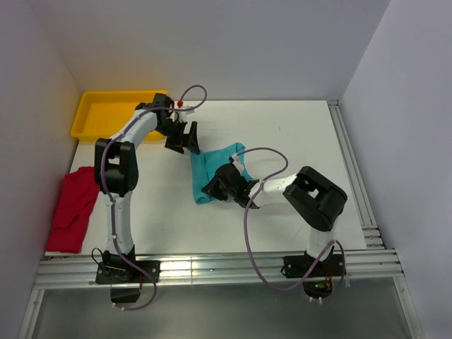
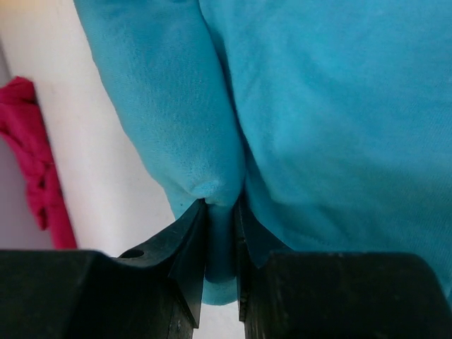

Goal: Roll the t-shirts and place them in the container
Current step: Roll the tshirt

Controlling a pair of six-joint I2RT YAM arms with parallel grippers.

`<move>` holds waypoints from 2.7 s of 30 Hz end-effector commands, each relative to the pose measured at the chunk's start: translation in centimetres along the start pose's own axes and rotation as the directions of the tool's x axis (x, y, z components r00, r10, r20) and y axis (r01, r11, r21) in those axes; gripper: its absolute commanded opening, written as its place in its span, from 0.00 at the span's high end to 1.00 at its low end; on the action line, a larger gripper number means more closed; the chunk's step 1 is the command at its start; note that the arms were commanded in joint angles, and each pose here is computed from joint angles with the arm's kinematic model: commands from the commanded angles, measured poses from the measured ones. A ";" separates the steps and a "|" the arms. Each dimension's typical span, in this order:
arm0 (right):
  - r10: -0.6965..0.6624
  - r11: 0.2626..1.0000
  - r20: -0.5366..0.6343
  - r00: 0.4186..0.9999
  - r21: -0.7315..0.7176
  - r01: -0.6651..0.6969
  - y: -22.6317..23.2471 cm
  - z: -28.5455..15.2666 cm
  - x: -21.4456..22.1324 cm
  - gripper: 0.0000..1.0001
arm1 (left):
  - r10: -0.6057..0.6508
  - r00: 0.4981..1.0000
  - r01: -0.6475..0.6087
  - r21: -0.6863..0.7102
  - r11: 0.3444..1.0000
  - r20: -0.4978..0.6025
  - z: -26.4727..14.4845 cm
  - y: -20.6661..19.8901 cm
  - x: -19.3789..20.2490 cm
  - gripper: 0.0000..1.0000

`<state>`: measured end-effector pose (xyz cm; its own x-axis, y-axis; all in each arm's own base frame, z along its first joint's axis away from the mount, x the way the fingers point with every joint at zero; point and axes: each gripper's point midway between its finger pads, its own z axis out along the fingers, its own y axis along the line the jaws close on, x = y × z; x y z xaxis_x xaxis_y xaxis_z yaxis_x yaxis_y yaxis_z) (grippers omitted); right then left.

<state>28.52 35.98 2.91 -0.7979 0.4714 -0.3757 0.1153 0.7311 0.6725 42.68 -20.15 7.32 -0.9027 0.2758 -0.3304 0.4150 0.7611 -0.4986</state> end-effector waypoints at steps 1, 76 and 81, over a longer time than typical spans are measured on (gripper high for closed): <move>0.106 0.993 -0.044 0.993 -0.038 -0.108 -0.6 0.1 0.2 0.80 | 0.022 0.990 -0.043 0.141 0.989 0.142 -2.7 -2.5 -2.0 0.01; -0.669 0.658 0.052 0.741 0.506 0.558 5.2 0.9 -1.1 0.40 | 0.010 0.961 -0.068 -0.203 0.977 -0.275 3.1 1.8 4.3 0.87; -0.662 0.658 0.038 0.749 0.508 0.556 4.4 1.0 -0.3 0.48 | 0.015 0.964 -0.069 -0.195 0.978 -0.266 3.2 1.5 4.0 0.85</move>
<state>29.86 40.00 4.60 -0.6688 -0.1025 -0.7364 -0.0830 0.9946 -0.0630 40.97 -20.43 3.30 -0.9001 0.4031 -0.1655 0.4357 0.8351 -0.3357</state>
